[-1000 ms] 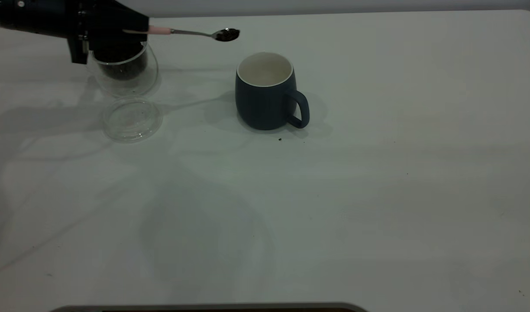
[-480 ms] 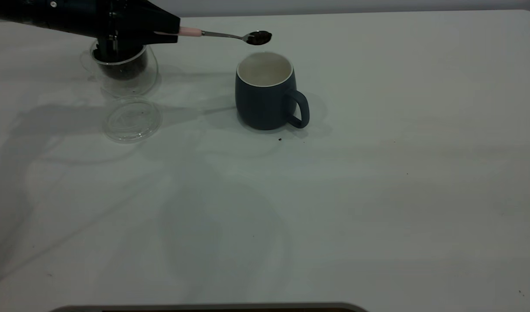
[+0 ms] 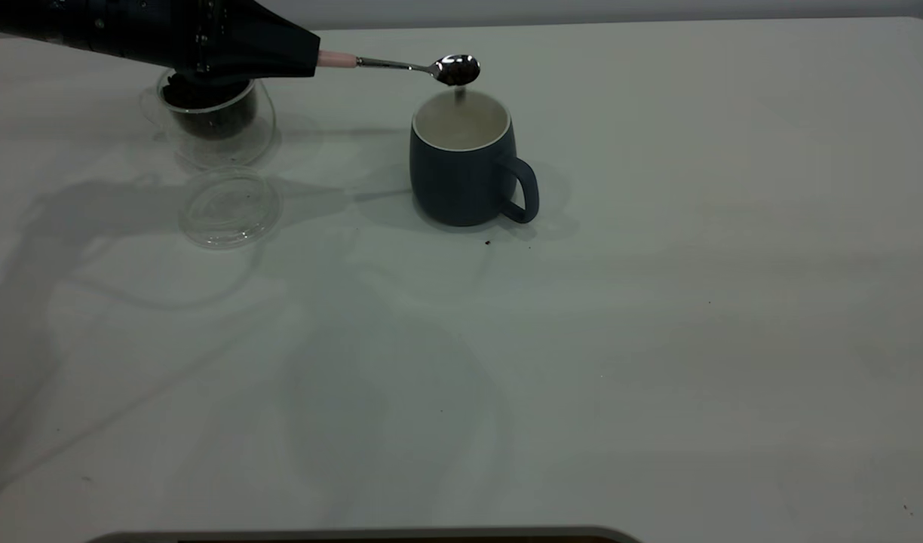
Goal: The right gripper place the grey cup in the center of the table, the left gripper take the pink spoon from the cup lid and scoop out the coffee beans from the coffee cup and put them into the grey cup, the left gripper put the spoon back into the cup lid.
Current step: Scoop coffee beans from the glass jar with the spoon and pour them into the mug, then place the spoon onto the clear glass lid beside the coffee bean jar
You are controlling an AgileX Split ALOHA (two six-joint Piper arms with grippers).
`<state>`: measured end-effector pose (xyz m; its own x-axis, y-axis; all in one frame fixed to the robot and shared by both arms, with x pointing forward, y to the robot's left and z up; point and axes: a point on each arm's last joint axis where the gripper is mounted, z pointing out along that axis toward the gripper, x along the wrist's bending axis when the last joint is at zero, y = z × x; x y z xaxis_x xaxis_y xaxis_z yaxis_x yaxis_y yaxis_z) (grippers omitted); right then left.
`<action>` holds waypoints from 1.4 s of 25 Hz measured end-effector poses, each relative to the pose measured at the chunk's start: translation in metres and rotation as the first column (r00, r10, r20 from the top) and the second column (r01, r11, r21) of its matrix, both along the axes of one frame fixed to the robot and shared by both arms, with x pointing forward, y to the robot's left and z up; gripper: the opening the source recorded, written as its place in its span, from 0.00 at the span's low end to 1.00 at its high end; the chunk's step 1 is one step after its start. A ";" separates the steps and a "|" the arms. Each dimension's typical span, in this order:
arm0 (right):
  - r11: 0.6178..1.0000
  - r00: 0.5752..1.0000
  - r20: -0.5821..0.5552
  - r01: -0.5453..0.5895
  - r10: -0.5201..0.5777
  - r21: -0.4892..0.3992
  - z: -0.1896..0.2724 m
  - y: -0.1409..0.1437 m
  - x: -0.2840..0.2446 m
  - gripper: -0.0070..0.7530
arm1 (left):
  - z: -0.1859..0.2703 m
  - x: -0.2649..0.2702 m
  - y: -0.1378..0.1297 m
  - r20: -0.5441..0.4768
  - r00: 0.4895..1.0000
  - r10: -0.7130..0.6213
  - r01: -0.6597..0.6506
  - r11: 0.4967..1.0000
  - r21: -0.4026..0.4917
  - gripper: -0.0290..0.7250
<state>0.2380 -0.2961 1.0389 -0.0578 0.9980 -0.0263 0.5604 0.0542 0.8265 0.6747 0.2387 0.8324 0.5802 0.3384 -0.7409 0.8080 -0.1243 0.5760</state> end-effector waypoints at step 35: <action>1.000 1.000 0.000 0.000 0.000 0.001 0.000 0.000 0.000 0.79 | 0.017 -0.019 0.123 -0.301 0.931 0.209 -0.152 0.968 0.202 0.20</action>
